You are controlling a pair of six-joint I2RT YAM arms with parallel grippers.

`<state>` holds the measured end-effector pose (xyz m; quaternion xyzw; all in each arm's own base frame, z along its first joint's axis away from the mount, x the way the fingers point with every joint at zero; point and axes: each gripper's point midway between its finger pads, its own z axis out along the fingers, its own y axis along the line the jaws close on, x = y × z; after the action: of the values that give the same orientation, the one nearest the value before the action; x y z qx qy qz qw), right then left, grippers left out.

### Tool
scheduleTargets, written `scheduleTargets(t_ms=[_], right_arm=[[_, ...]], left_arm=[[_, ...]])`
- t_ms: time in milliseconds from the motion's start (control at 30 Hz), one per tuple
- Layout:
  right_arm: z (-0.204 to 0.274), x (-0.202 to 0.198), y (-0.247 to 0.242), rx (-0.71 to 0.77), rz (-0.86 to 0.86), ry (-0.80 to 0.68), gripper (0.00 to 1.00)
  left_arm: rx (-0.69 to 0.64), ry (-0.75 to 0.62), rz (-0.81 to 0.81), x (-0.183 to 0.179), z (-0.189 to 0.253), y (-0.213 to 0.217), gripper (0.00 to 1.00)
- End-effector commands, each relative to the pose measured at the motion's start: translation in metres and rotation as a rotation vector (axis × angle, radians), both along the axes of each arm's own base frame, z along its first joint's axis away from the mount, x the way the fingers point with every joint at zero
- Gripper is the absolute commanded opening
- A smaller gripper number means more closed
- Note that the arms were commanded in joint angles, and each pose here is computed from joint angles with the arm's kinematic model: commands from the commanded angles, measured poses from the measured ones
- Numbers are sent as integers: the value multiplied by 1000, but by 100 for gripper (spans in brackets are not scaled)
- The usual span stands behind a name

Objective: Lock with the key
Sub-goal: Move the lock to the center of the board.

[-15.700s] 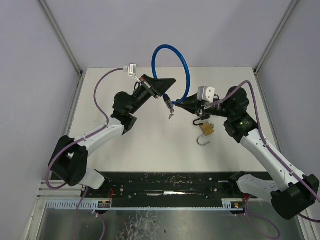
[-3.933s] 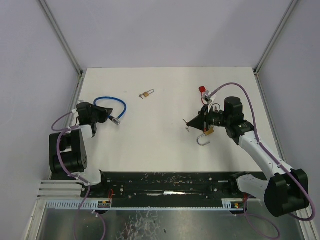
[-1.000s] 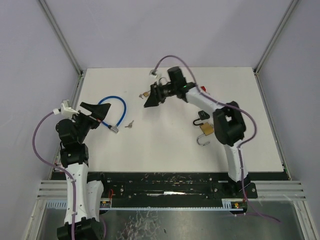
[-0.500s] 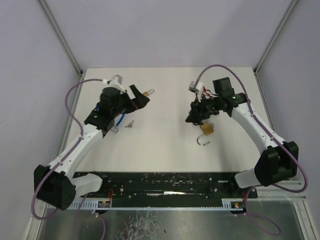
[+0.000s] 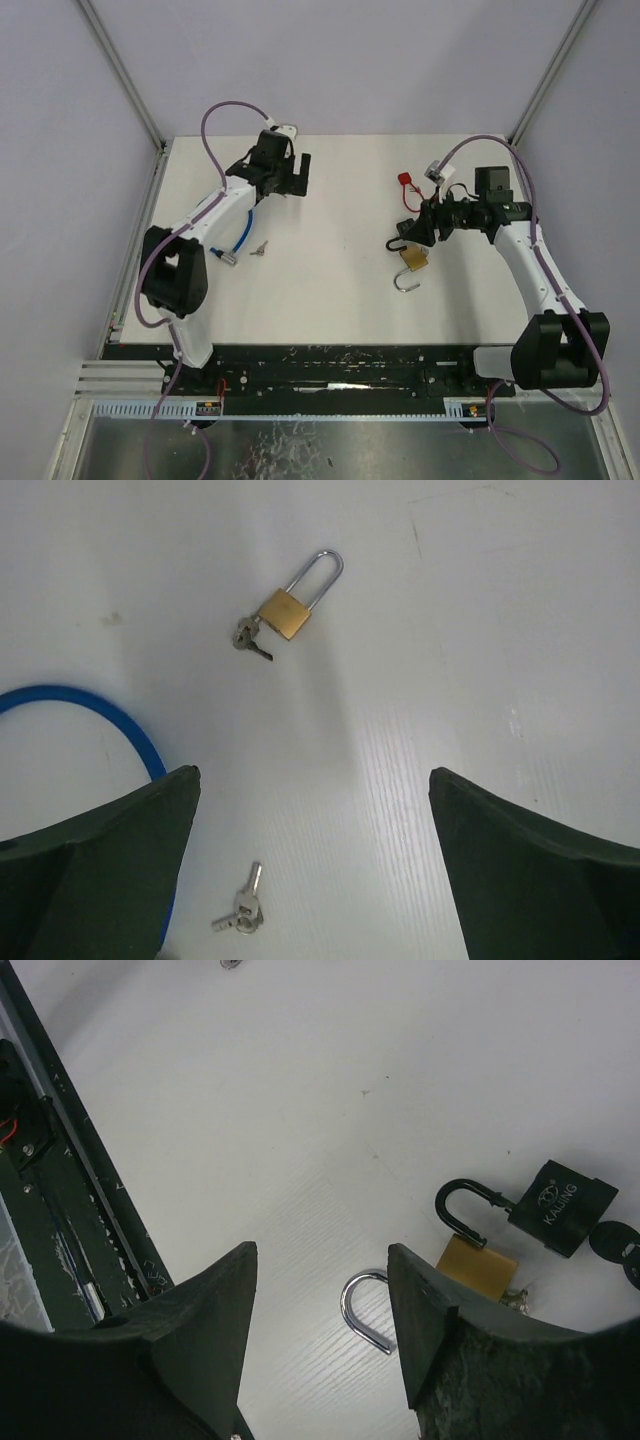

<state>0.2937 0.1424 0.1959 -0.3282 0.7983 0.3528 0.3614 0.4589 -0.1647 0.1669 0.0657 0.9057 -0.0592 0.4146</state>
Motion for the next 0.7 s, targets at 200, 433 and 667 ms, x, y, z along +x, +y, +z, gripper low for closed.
scheduleTargets(t_ms=[200, 433, 667], right_arm=[[11, -8, -20, 74, -81, -42, 61], [8, -3, -18, 117, -86, -1, 61], [0, 6, -17, 127, -93, 55, 60]], left_arm=[[167, 119, -200, 53, -55, 2, 94], [121, 208, -255, 81, -88, 1, 81], [105, 213, -204, 106, -109, 21, 78]])
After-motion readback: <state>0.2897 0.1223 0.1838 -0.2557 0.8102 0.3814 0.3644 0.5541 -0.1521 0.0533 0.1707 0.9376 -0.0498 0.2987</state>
